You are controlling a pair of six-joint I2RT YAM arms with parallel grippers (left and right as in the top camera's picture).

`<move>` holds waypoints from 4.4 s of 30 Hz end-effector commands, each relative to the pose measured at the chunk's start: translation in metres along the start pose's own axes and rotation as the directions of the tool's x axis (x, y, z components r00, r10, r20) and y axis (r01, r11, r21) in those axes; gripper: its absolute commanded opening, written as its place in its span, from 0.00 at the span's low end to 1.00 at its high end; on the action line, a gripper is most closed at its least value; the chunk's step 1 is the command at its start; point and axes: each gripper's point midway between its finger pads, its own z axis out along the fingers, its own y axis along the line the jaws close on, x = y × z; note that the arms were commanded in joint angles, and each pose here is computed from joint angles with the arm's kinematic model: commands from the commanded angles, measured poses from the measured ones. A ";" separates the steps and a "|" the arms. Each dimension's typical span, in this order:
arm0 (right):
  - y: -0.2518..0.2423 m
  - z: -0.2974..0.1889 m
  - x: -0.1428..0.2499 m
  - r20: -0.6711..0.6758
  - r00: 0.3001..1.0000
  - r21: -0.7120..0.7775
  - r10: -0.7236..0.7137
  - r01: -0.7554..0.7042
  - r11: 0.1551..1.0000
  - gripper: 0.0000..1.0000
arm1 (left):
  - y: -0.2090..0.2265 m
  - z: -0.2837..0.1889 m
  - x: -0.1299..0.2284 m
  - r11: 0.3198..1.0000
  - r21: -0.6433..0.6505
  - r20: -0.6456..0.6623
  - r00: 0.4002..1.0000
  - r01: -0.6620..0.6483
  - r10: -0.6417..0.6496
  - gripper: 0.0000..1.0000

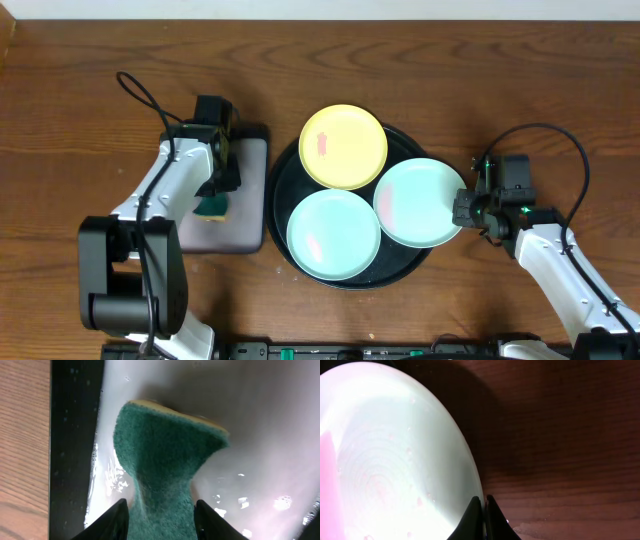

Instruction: Clean dirty plates on tray and stack at the side

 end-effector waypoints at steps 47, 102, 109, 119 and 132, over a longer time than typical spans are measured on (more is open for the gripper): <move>-0.001 0.010 0.003 -0.022 1.000 0.008 0.010 -0.009 1.000 0.01 | 0.150 -0.163 -0.016 0.844 0.169 0.443 0.726 0.509 -0.526 0.80; -0.005 0.021 0.002 -0.027 1.000 0.031 0.010 -0.009 0.999 0.01 | 0.150 -0.163 -0.016 0.844 0.169 0.443 0.726 0.509 -0.526 0.80; -0.002 0.003 -0.012 0.044 0.999 0.015 0.008 -0.009 1.000 0.01 | 0.150 -0.163 -0.016 0.844 0.168 0.443 0.726 0.509 -0.526 0.80; 0.002 -0.030 -0.025 0.142 0.990 -0.009 0.008 -0.007 1.000 0.01 | 0.150 -0.163 -0.016 0.844 0.169 0.443 0.726 0.509 -0.526 0.80; 0.018 -0.057 -0.044 0.144 0.988 -0.077 0.059 -0.049 0.996 0.01 | 0.150 -0.163 -0.016 0.844 0.168 0.443 0.726 0.509 -0.526 0.80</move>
